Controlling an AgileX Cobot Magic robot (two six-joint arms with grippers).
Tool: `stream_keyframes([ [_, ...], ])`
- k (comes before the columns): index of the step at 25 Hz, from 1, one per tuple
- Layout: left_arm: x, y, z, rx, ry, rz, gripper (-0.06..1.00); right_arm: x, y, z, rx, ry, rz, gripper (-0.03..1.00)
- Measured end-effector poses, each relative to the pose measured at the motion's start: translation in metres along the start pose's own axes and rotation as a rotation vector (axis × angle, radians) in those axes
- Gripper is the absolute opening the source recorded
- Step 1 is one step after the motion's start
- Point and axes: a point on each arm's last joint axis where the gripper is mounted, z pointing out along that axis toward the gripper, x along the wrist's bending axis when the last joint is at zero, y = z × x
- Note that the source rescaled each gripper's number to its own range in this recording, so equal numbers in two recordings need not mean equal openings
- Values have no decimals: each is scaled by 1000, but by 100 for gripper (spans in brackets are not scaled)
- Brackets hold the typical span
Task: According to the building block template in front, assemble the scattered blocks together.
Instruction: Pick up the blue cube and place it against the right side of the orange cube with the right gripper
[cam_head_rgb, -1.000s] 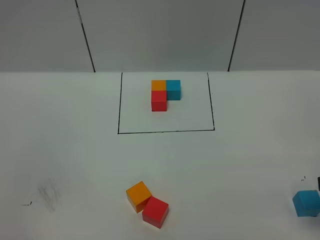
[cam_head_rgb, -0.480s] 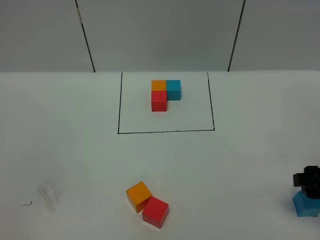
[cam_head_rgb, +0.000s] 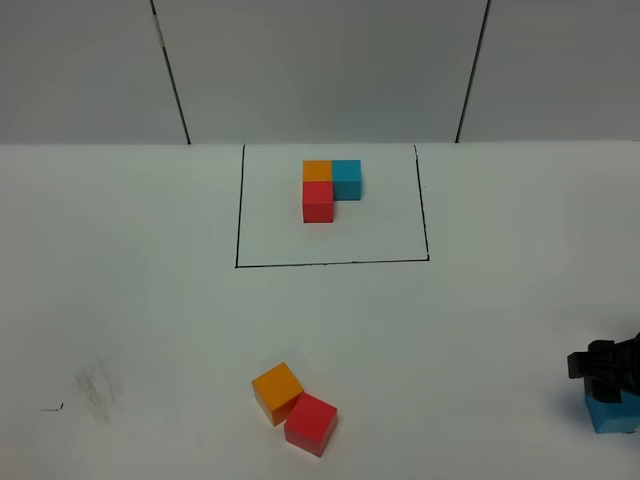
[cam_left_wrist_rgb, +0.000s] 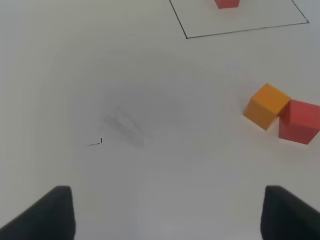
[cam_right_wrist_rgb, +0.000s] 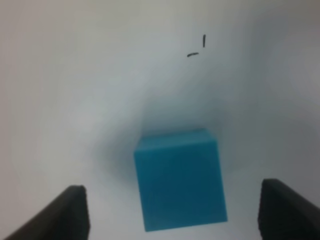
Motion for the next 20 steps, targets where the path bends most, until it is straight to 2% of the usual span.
stream_keyframes([
  [12, 0, 0, 0, 0, 0, 0, 96, 0, -1, 1, 16, -3, -31, 57],
  [20, 0, 0, 0, 0, 0, 0, 96, 0, -3, 24, 85, -13, -44, 57],
])
